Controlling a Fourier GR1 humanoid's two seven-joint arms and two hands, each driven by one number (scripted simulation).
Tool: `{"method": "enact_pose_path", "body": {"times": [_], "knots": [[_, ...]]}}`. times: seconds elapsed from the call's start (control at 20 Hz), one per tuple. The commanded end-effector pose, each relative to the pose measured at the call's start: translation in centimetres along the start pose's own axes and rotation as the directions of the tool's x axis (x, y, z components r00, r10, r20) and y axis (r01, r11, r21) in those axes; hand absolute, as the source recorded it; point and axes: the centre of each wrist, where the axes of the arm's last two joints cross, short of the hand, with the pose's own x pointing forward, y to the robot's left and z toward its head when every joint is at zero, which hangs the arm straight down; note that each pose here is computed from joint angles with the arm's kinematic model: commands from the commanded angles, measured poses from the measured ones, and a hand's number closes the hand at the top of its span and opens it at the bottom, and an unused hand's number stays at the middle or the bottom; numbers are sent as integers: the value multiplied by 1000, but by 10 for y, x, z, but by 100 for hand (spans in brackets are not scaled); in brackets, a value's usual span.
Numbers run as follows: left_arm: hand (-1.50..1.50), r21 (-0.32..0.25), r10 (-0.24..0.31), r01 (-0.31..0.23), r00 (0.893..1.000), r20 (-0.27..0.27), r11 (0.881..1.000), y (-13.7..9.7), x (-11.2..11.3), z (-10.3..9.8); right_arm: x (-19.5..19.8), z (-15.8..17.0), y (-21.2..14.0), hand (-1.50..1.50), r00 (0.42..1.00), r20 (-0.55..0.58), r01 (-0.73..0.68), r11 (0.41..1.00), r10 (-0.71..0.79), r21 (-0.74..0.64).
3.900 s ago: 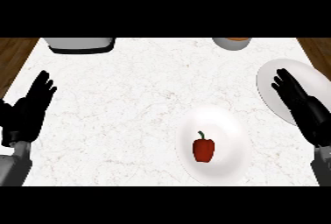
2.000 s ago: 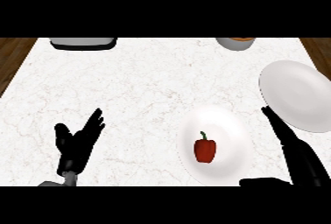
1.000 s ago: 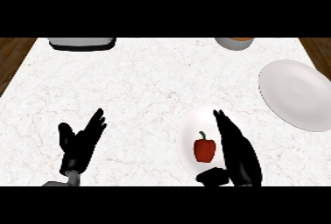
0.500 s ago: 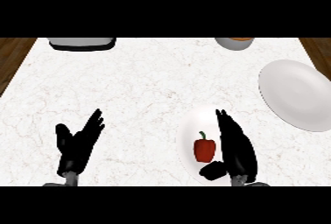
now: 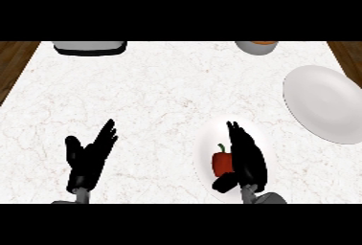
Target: Pick the bell pepper from the plate and place it in the plate
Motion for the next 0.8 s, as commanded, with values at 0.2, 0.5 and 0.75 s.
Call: {"method": "enact_pose_path", "body": {"times": [0.2, 0.5, 0.75], "knots": [[0, -2, -11, 11, 1000, 0, 1000, 1, 5, 2, 9, -16, 25, 150, 989, 67, -135, 990, 133, 35], [0, -5, -5, 5, 1000, 5, 1000, -16, 13, -6, -21, -10, 16, 150, 983, 77, -165, 986, 167, -23], [0, -36, -19, 20, 999, 26, 999, 1, 9, -6, 20, -80, -50, 150, 929, -359, 5, 969, -95, -245]]}}
